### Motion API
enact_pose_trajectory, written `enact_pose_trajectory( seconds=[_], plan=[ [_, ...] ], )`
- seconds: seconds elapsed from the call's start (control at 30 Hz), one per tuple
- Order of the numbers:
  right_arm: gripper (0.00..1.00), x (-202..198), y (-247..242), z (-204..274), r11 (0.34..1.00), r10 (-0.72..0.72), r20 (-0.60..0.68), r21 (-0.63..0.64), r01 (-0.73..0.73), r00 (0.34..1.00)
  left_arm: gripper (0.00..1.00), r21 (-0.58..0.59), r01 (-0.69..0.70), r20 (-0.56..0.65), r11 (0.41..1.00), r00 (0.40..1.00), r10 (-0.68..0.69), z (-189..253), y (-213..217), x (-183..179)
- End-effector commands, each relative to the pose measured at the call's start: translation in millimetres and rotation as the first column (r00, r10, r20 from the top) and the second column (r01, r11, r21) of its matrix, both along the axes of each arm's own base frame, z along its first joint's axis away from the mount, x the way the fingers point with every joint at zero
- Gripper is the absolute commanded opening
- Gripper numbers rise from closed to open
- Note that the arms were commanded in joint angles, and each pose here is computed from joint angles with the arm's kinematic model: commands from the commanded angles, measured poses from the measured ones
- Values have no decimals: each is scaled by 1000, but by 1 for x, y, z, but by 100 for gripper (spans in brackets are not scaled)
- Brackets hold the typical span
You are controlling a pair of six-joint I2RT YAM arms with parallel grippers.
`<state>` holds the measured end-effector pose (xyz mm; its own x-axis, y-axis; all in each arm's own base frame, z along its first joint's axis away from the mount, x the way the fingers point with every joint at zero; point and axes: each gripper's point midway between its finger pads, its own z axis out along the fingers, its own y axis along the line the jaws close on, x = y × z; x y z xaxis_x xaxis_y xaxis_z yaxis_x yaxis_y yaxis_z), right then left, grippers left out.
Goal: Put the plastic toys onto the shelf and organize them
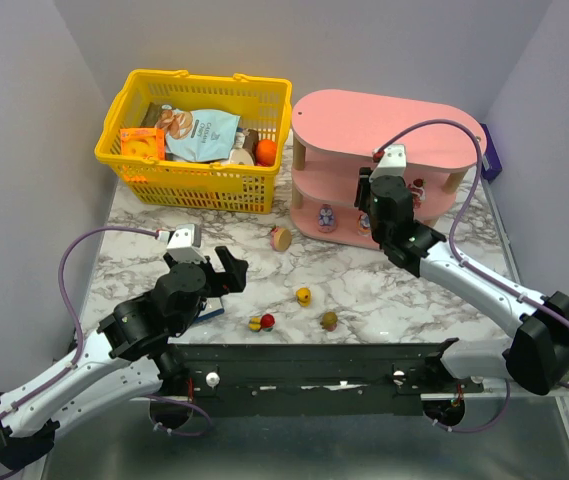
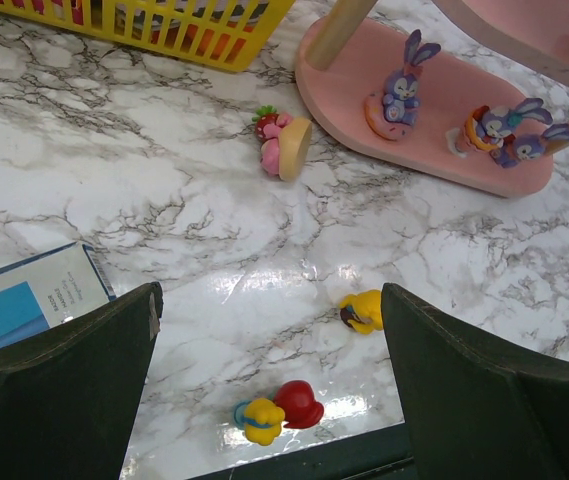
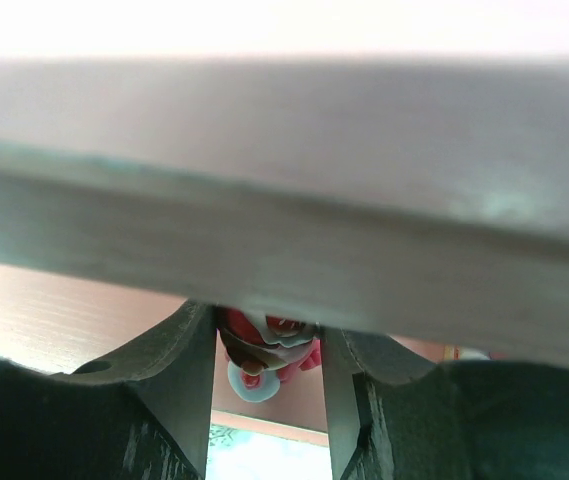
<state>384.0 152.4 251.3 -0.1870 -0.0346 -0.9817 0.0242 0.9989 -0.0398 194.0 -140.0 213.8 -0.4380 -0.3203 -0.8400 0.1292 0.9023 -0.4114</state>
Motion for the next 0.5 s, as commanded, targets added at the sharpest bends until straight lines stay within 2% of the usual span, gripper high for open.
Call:
enact_pose_trajectory(
  seconds=[0.0, 0.17, 0.47],
  plan=[
    [49, -8, -16, -35, 994, -36, -92, -104, 26, 995, 99, 15, -38, 14, 999, 999, 38, 4, 8, 4],
    [59, -9, -16, -36, 996, -38, -92, -85, 30, 995, 99, 15, -39, 15, 999, 999, 39, 4, 8, 4],
    [68, -12, -15, -26, 998, -26, -72, -51, 22, 997, 99, 15, -39, 15, 999, 999, 39, 4, 8, 4]
  ],
)
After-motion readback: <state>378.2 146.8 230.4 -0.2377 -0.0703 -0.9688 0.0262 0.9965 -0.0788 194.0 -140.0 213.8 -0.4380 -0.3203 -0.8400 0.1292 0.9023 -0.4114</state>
